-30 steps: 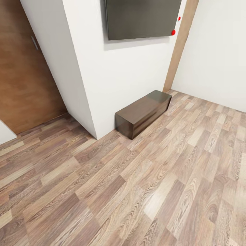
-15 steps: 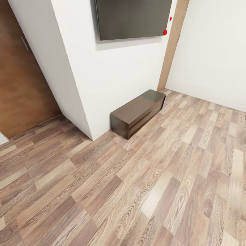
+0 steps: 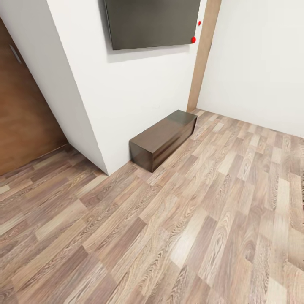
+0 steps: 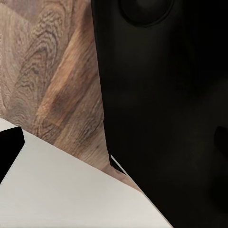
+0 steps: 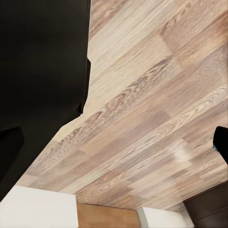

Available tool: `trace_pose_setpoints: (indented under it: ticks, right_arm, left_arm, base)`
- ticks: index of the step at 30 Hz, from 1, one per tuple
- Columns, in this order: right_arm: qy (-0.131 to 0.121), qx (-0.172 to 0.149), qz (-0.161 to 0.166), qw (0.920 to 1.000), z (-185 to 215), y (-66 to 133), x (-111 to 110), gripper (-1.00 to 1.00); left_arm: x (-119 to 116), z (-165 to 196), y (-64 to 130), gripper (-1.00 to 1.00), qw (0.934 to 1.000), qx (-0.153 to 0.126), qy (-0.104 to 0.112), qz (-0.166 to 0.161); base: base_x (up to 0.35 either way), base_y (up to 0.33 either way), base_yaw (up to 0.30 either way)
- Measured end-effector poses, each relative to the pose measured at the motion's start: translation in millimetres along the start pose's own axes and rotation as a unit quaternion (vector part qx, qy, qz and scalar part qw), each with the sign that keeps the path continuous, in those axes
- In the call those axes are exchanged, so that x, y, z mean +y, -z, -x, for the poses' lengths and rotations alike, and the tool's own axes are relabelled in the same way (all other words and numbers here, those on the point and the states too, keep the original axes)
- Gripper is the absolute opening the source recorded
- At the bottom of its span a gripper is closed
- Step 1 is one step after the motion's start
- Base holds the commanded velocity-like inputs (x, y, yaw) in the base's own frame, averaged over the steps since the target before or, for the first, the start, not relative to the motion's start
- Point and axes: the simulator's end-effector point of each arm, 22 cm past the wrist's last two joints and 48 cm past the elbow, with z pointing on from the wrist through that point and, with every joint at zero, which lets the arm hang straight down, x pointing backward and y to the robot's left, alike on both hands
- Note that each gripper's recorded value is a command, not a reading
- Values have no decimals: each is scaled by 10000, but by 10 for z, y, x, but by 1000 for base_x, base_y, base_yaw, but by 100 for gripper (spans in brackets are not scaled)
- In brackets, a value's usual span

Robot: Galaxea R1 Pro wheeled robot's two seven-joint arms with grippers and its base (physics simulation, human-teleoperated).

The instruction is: In the bedroom, move the book from the bed onto either nightstand, and place the two sandals side by side next to the bed.

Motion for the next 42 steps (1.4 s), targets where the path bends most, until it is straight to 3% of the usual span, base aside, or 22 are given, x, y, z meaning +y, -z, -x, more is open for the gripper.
trace_pose_setpoints:
  ticks: [42]
  right_arm:
    - [3,-7,13,10000,7,1,9,100]
  left_arm:
    - [0,0,0,100,10000,-1,0,0]
  base:
    - [0,0,-120]
